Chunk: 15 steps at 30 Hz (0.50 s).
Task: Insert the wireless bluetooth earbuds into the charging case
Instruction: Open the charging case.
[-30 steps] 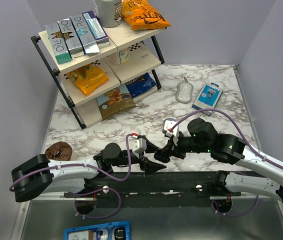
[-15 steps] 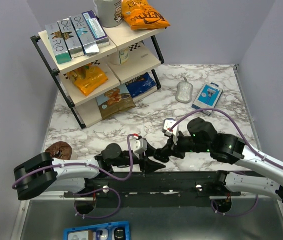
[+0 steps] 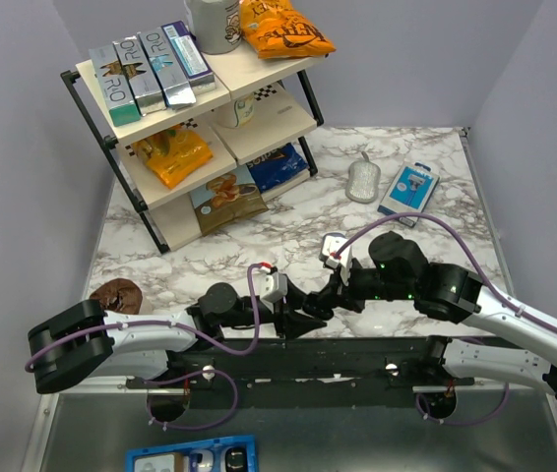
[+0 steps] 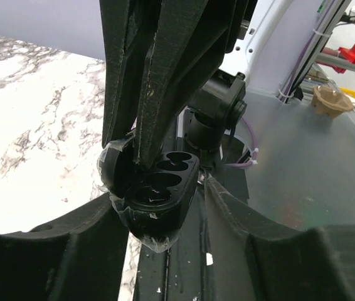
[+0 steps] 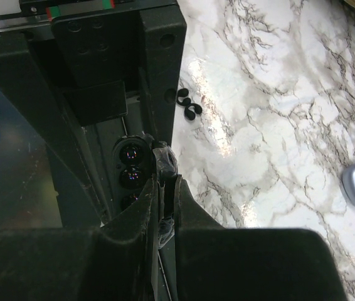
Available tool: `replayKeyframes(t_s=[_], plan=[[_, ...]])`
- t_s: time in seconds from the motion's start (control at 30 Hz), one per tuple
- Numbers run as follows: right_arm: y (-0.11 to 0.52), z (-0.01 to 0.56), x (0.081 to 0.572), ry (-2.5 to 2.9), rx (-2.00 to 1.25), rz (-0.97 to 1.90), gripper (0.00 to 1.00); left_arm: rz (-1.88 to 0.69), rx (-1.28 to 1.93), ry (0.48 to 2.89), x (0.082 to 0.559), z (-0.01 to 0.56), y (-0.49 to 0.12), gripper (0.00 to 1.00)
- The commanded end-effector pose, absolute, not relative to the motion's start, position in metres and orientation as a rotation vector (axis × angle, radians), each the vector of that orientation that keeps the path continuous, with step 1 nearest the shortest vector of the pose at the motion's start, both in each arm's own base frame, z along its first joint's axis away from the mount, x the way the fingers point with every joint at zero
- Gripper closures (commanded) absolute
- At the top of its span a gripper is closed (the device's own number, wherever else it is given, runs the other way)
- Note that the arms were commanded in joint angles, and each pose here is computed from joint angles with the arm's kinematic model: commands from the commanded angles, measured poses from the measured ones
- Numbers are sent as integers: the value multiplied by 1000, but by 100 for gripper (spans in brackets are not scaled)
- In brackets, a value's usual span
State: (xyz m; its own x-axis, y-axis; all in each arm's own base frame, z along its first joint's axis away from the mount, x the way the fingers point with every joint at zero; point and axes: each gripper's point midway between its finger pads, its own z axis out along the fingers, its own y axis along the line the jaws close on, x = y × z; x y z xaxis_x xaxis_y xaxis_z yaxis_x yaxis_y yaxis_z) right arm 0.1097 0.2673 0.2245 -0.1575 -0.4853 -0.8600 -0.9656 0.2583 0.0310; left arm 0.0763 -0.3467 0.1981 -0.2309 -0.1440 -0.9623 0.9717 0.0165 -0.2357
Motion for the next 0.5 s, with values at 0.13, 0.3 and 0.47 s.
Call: replayKeyframes(t_s=[0.13,0.3,0.47], plan=[[271,225,104,1747,-1339,837,99,-1434,950,1239,74,204,-343,55],[271,223,104,1752,-1342,837,99,-1434,944,1233,74,205,-342,61],[271,223,103,1749,-1344,840,99,-1432,923,1244,76,204,-342,41]])
